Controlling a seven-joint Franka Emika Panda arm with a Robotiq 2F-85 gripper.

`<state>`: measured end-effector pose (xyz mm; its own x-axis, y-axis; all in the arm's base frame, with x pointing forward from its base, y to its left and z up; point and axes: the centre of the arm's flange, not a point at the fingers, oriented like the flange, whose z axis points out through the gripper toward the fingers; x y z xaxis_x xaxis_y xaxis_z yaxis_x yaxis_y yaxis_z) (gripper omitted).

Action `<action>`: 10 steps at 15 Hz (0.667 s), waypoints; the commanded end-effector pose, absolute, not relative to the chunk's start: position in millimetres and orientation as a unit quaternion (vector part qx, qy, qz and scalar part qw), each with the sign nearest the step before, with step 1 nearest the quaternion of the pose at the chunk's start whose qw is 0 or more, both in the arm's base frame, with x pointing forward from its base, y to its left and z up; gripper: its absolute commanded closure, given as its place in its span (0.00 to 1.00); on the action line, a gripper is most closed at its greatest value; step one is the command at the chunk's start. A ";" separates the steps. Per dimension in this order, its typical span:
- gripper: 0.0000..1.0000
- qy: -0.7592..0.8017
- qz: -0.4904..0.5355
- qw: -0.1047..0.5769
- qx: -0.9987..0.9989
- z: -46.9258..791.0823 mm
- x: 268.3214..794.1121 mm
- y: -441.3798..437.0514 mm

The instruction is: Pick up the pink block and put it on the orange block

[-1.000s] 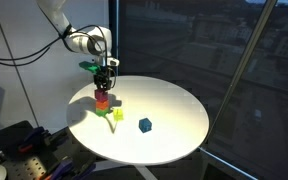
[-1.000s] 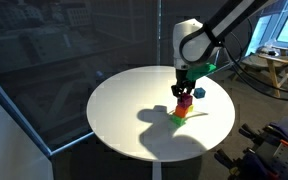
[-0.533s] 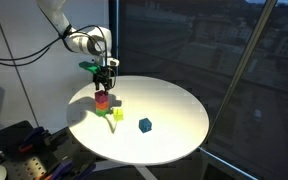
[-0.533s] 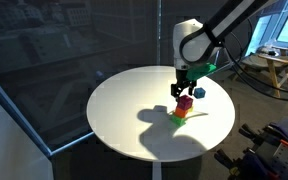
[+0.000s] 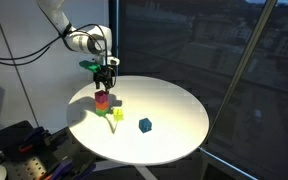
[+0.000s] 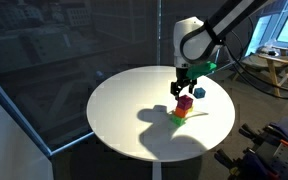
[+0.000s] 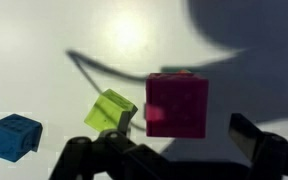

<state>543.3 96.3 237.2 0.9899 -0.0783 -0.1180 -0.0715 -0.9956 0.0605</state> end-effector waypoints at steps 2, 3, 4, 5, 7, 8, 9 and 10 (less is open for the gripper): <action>0.00 -0.054 -0.049 0.019 0.997 269.6 532.3 85.7; 0.00 -0.063 -0.047 0.018 0.997 275.3 530.8 84.4; 0.00 -0.067 -0.044 0.017 0.997 280.3 528.6 82.9; 0.00 -0.071 -0.043 0.014 0.996 285.9 525.9 81.5; 0.00 -0.081 -0.040 0.010 0.996 296.8 519.4 78.0; 0.00 -0.086 -0.039 0.009 0.995 302.4 515.1 75.5; 0.00 -0.090 -0.038 0.009 0.995 307.2 511.1 73.3; 0.00 -0.093 -0.035 0.007 0.995 313.0 505.7 70.5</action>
